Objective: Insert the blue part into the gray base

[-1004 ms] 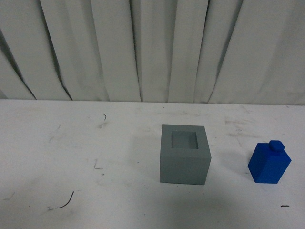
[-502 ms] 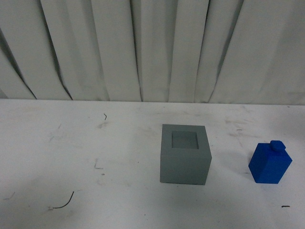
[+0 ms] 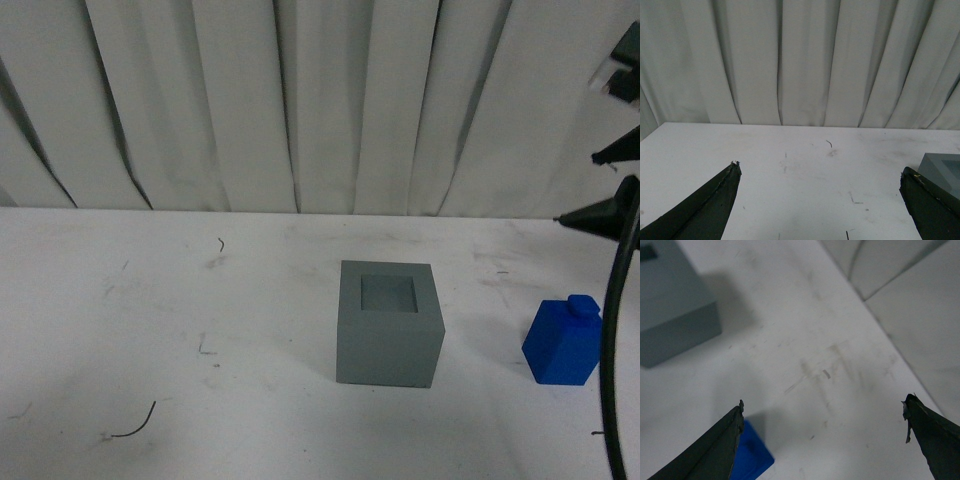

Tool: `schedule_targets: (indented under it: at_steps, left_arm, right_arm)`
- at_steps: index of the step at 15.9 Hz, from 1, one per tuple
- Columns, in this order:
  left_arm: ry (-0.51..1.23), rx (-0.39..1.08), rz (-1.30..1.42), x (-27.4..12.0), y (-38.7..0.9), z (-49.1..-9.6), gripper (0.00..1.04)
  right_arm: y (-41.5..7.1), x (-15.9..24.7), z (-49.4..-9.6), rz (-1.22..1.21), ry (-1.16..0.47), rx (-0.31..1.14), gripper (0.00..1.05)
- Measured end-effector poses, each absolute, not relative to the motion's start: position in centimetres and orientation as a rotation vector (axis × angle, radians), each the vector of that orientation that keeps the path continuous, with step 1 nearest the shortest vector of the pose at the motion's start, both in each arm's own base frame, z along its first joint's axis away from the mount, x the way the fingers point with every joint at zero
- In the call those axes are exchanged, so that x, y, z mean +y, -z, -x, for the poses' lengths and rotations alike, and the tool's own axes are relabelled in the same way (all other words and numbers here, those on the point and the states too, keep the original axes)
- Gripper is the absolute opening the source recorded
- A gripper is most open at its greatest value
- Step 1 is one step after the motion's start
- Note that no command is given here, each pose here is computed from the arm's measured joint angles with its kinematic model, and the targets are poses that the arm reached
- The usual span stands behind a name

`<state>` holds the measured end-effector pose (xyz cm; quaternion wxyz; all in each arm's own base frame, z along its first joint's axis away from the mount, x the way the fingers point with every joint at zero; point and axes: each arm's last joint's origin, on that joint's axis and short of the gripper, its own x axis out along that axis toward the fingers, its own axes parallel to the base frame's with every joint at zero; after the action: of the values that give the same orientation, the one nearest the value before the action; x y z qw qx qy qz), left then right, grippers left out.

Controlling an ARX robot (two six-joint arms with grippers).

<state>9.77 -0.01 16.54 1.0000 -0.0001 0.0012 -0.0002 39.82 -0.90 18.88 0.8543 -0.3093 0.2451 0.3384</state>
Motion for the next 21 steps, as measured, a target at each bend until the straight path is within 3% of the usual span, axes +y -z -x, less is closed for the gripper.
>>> schedule_targets:
  at_steps: [4,8,15,21]
  left_arm:
    - [0.001,0.002,0.0,0.0,-16.5,-9.8,0.98]
    - [0.001,0.002,0.0,0.0,-16.5,-9.8,0.98]
    - [0.001,0.002,0.0,0.0,-16.5,-9.8,0.98]
    - [0.001,0.002,0.0,0.0,-16.5,-9.8,0.98]
  right_arm:
    - [-17.9,0.6,-40.4,0.853,-1.008,0.649,0.98]
    - [-16.3,1.8,-41.2,0.959,-1.192,0.733,0.98]
    - [-13.3,1.2,-42.1,1.202,-1.271,0.864,0.98]
    - [-11.7,2.2,-42.0,1.215,-1.305,0.906,0.98]
